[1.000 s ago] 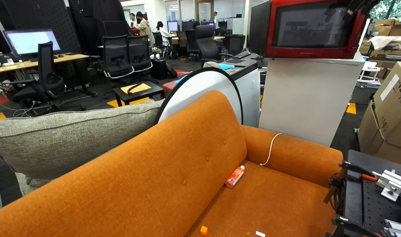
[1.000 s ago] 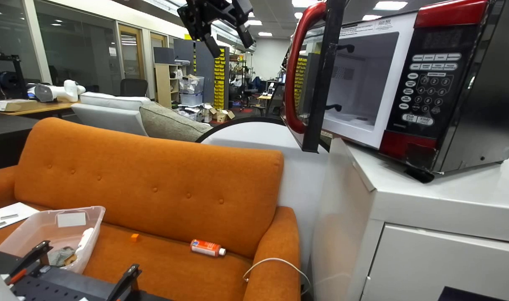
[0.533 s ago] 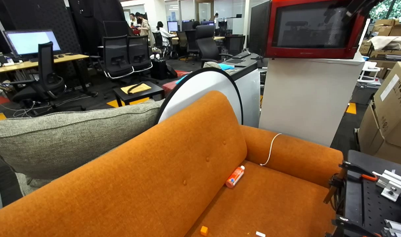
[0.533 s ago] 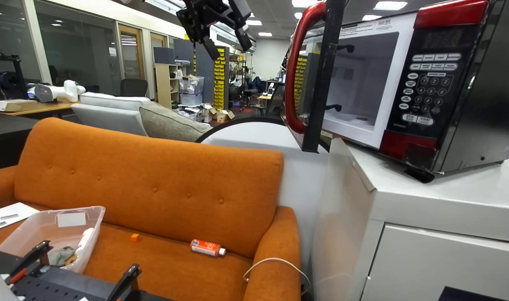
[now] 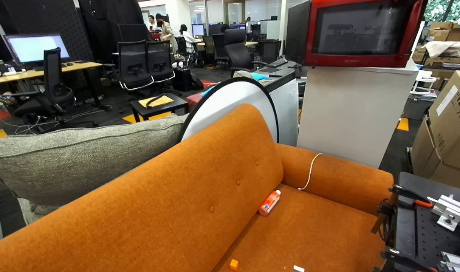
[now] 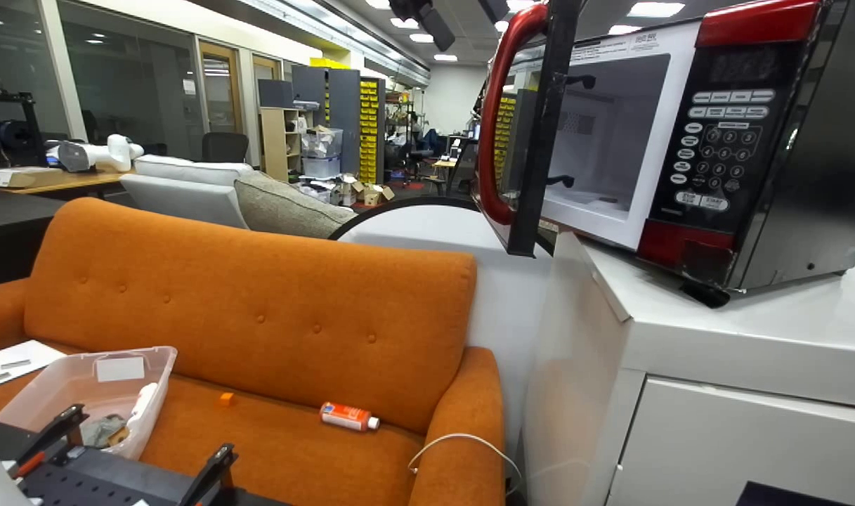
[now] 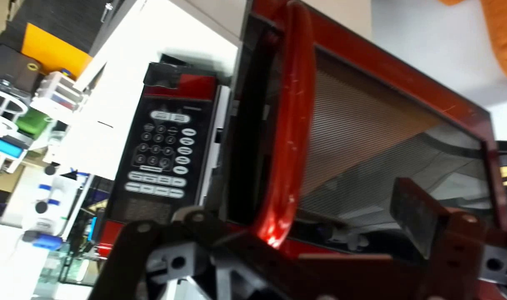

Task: Open the microwave fully

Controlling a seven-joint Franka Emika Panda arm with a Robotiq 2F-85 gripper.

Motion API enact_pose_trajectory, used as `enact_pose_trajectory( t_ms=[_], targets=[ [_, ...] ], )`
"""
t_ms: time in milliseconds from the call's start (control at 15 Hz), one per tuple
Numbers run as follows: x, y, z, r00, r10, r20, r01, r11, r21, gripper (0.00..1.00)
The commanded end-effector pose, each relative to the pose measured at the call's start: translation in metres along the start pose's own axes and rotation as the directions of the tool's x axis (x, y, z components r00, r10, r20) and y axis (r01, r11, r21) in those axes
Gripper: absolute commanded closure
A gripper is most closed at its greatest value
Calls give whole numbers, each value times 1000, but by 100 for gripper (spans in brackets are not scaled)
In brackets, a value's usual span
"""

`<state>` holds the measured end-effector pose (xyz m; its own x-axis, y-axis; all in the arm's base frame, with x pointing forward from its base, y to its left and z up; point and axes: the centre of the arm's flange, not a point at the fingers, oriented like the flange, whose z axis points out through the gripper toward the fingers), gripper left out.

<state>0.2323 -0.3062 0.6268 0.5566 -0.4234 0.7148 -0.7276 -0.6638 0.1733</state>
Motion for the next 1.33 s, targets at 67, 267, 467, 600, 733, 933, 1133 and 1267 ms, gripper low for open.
enact_pose_trajectory(
  t_ms=[67,267,467,600,733,933,1133,1267],
  targets=[
    [24,18,27,993,116,12,-114,988,-107,0],
    [16,21,31,993,114,34,-111,990,-86,0],
    [16,19,35,992,117,42,-113,990,-87,0],
    [16,20,31,992,119,35,-115,990,-87,0],
    [16,20,31,992,119,35,-115,990,-86,0],
    [16,20,33,992,119,43,-115,990,-84,0],
    [16,21,36,990,127,54,-123,989,-78,0],
    [15,20,36,990,128,59,-124,990,-69,0]
  ],
)
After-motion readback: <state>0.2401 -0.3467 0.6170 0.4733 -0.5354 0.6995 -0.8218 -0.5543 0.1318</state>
